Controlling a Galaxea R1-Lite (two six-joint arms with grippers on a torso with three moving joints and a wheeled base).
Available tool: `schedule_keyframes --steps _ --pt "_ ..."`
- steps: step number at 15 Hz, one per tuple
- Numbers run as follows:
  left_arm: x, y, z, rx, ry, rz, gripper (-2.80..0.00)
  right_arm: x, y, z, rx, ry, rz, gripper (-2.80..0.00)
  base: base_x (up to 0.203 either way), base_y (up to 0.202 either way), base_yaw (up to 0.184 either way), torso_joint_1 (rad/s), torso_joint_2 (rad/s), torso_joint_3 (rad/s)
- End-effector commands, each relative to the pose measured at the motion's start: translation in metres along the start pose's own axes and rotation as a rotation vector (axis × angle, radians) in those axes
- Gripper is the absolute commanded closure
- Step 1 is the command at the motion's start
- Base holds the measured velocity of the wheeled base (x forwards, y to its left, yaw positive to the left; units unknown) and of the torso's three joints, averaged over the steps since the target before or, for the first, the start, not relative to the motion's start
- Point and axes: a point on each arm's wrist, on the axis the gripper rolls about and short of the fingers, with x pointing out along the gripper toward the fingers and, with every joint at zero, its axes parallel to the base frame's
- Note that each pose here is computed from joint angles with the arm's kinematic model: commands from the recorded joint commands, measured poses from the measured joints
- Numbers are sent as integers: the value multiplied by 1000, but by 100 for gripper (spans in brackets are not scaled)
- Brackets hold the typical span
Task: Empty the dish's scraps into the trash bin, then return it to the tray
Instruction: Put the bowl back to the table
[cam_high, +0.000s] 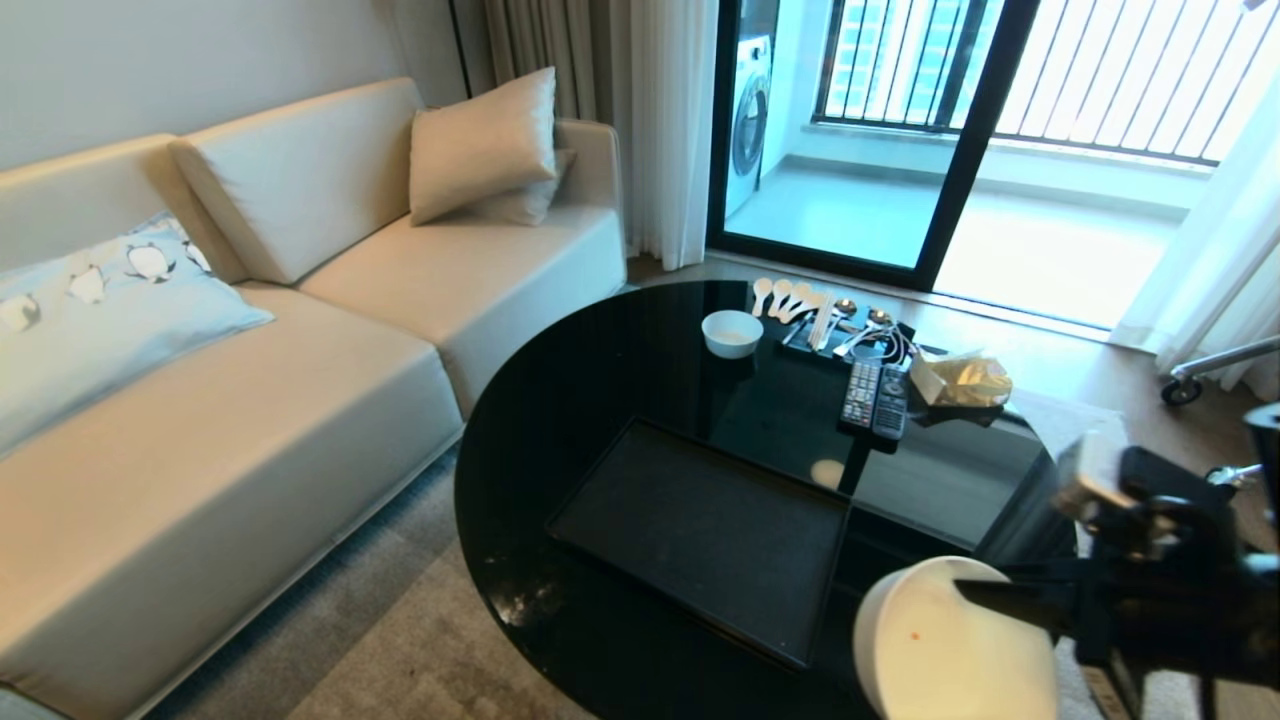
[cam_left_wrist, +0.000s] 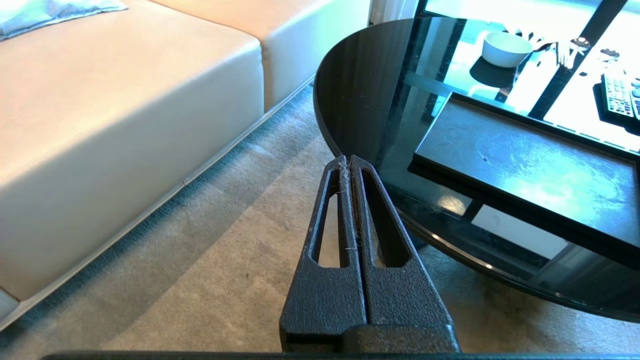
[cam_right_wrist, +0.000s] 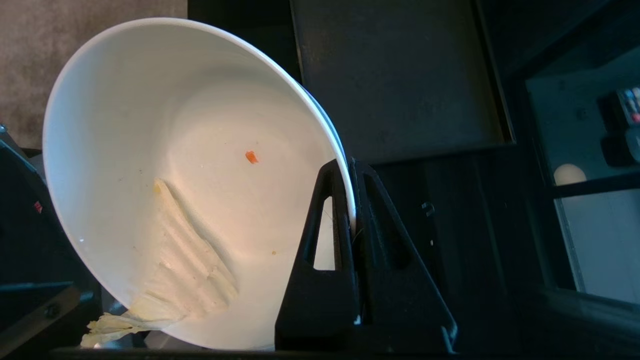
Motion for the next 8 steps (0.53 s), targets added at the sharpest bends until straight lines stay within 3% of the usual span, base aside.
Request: schedule_keyframes --steps 1,4,7,8 --pt "0 0 0 -1 -1 0 0 78 9 10 -52 118 122 0 0 0 0 0 0 0" --pt "0 0 0 -2 -1 0 0 135 28 31 -101 127 163 0 0 0 0 0 0 0" --pt "0 0 0 -1 -1 0 0 179 38 48 -36 150 100 0 0 0 0 0 0 0" --pt "0 0 0 -1 -1 0 0 192 41 52 21 158 62 0 0 0 0 0 0 0"
